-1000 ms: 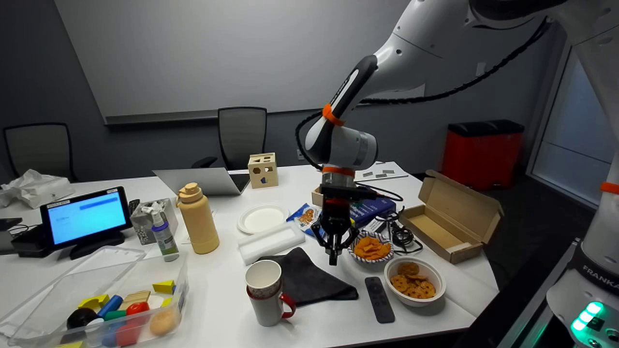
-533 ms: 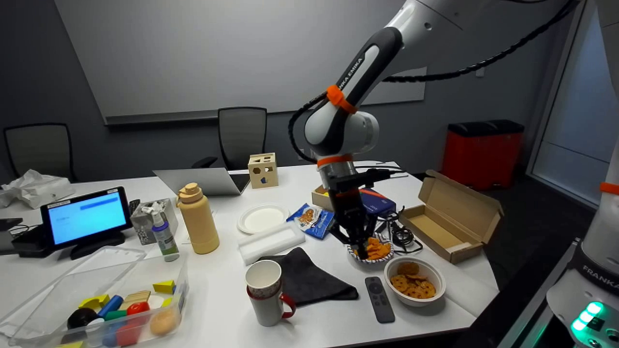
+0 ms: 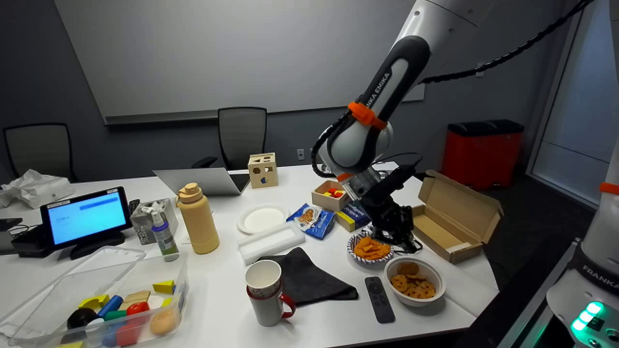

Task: Use the cake spatula to stir the contents in the black and white bowl on the left.

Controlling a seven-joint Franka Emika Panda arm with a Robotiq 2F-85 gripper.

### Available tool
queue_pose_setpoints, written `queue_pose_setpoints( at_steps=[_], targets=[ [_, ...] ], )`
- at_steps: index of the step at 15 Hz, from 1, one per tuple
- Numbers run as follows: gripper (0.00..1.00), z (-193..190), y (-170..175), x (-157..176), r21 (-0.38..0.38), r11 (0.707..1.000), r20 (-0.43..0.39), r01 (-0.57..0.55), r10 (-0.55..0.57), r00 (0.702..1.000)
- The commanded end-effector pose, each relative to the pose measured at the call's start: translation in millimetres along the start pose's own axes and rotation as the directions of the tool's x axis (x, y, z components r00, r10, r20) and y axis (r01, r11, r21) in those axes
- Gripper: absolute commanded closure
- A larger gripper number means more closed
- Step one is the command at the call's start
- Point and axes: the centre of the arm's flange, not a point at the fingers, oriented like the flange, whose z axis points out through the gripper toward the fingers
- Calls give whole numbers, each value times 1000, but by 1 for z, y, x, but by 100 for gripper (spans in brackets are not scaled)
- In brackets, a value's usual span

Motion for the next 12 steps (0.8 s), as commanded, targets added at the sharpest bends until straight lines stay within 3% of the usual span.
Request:
queue_pose_setpoints(
  at_steps=[1, 7, 12],
  targets=[
    [99, 24, -4, 7, -118, 993, -7, -7, 6, 1000],
    [99, 54, -12, 31, -235, 972, -51, -7, -5, 999],
    [99, 64, -12, 54, -278, 960, -108, -48, 18, 994]
  ],
)
